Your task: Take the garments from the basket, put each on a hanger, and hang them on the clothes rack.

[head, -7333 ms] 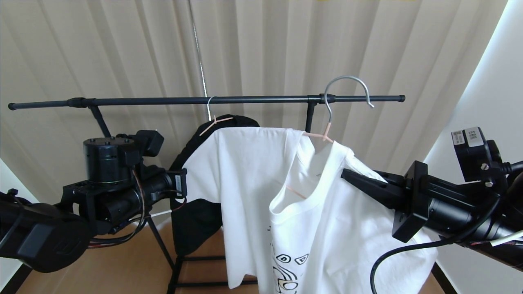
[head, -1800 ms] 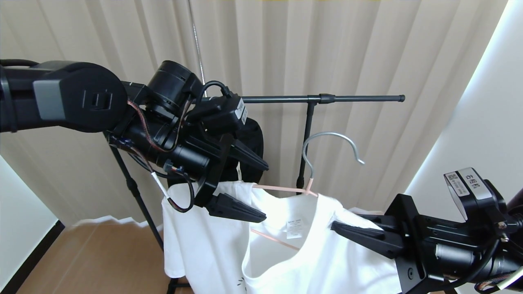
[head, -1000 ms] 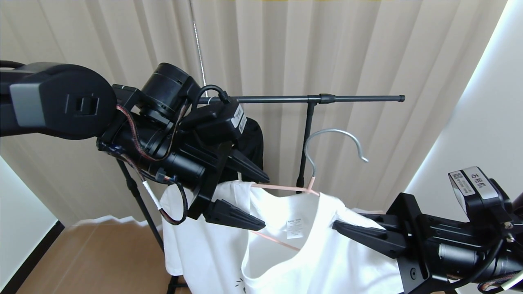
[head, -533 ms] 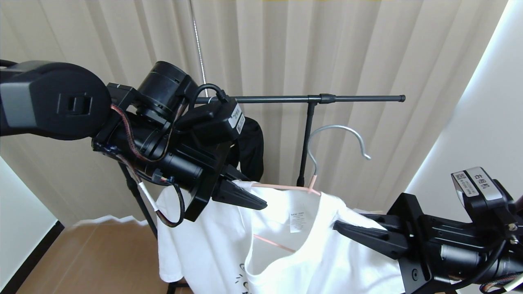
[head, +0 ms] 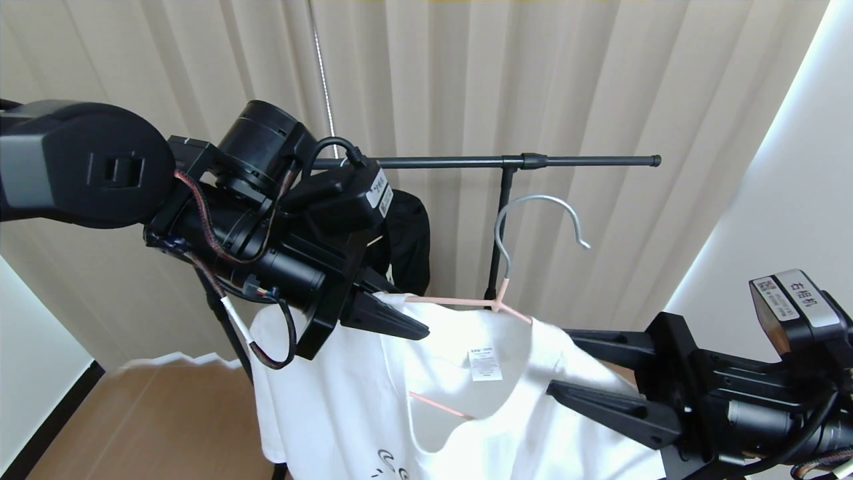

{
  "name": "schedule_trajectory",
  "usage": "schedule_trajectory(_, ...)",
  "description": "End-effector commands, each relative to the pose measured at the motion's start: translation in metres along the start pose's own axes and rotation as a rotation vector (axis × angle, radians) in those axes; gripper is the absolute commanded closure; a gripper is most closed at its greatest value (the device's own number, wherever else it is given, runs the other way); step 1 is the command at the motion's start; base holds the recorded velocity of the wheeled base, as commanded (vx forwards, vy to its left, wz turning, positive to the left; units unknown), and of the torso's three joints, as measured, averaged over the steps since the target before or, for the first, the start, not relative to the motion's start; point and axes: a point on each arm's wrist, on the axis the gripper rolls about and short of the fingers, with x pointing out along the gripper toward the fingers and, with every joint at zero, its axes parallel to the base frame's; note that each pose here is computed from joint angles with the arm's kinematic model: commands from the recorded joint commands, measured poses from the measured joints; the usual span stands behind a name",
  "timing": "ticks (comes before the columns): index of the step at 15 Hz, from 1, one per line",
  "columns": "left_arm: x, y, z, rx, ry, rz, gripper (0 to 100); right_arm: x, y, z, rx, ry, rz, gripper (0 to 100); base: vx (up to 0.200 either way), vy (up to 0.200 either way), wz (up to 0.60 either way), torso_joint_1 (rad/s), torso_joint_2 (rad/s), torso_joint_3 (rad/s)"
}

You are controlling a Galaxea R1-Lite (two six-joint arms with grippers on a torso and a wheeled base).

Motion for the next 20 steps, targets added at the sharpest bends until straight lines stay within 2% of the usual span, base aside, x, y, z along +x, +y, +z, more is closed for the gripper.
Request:
schedule_trajectory(1, -0.002, 0.0, 0.0, 0.001, -0.003, 0.008, 100, 0.0, -0.002, -0.001, 0.003, 0.003, -0.007, 0, 0.0, 0.0, 0.0, 0.0, 0.0, 0.0)
schedule_trajectory(12, -0.034, 0.005, -0.006, -0.031, -0.004, 0.113, 100, -0.01, -0.02, 0.004, -0.017, -0.008, -0.103, 0, 0.0, 0.0, 0.0, 0.0, 0.0, 0.0)
schedule_trajectory(16, -0.056, 0.001, -0.006, -0.029, -0.01, 0.183, 100, -0.016, -0.042, -0.003, -0.017, 0.014, -0.186, 0, 0.0, 0.0, 0.0, 0.0, 0.0, 0.0)
schedule_trajectory(17, -0.066, -0.001, -0.006, -0.013, -0.025, 0.219, 100, -0.019, -0.051, -0.007, -0.027, 0.028, -0.219, 0, 0.0, 0.0, 0.0, 0.0, 0.0, 0.0)
schedule_trajectory(20, -0.077, -0.013, -0.01, -0.027, -0.076, 0.264, 100, -0.022, -0.068, -0.027, -0.072, 0.096, -0.261, 0, 0.0, 0.0, 0.0, 0.0, 0.0, 0.0)
